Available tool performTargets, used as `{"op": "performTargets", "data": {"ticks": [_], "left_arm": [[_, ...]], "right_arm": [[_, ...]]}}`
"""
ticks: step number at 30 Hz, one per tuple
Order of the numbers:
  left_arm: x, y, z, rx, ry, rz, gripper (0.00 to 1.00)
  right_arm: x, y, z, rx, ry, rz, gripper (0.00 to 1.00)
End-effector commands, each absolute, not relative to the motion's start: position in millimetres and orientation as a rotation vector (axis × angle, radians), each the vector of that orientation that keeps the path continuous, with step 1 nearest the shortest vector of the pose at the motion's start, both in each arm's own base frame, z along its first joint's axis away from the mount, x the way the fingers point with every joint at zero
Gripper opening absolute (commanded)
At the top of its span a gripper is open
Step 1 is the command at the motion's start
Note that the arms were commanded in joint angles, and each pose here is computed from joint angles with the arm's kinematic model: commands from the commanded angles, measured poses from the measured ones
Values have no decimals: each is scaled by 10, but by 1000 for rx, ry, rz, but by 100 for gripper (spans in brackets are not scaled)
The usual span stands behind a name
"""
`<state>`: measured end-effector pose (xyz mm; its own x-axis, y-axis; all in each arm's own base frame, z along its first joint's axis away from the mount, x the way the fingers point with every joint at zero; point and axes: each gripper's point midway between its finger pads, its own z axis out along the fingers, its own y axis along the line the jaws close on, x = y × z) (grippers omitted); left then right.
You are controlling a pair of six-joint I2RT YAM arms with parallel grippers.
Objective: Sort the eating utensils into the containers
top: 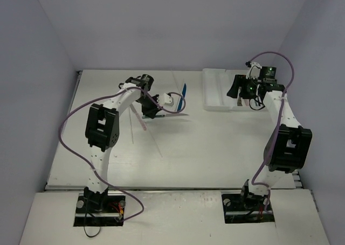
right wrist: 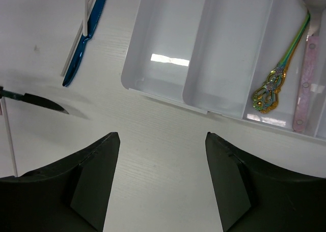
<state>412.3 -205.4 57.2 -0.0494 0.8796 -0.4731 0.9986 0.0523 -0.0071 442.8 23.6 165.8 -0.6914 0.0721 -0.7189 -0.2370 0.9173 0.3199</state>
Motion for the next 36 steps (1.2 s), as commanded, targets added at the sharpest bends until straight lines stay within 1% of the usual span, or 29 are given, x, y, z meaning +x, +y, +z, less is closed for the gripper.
{"op": "performTargets", "data": {"ticks": [1, 4, 9, 13, 15, 17, 20, 21, 23, 24, 26, 31, 36], "left_arm": [[3932, -2193, 1622, 1567, 1994, -583, 0], [3851, -2222, 1812, 1348, 2077, -649, 0], [3968, -2214, 2241, 965, 2082, -609, 0], [4009, -2146, 2497, 545, 2105, -606, 0], [4062, -2096, 2595, 399, 2093, -555, 0], [4061, -2107, 2650, 348, 2079, -566, 0], [4041, -2156, 2709, 259, 2078, -635, 0], [4046, -2165, 2728, 242, 2076, -646, 0], [4035, -2229, 2765, 212, 2072, -701, 0], [4033, -2250, 2775, 214, 2068, -715, 0], [4017, -2323, 2820, 203, 2051, -768, 0], [3938, -2456, 2896, 199, 2019, -849, 0], [3890, -2554, 2910, 239, 2012, -850, 0]], "right_arm": [[4577, 161, 2360, -95, 2120, 408, 67], [4647, 141, 2602, -44, 2074, 405, 68], [4720, 232, 2914, 56, 2017, 491, 69], [4732, 406, 3061, 121, 1990, 535, 68], [4693, 660, 3135, 99, 1970, 569, 67], [4676, 738, 3180, 106, 1949, 581, 66], [4523, 1452, 3212, 12, 1939, 702, 66], [4542, 1453, 3219, 12, 1930, 699, 66], [4444, 1971, 3177, -57, 1944, 780, 66], [4461, 2030, 3143, -55, 1953, 793, 66], [4426, 2354, 3048, -85, 1983, 854, 65], [4406, 2785, 2963, -112, 2019, 955, 63], [4395, 3147, 2854, -178, 2040, 993, 61]]}}
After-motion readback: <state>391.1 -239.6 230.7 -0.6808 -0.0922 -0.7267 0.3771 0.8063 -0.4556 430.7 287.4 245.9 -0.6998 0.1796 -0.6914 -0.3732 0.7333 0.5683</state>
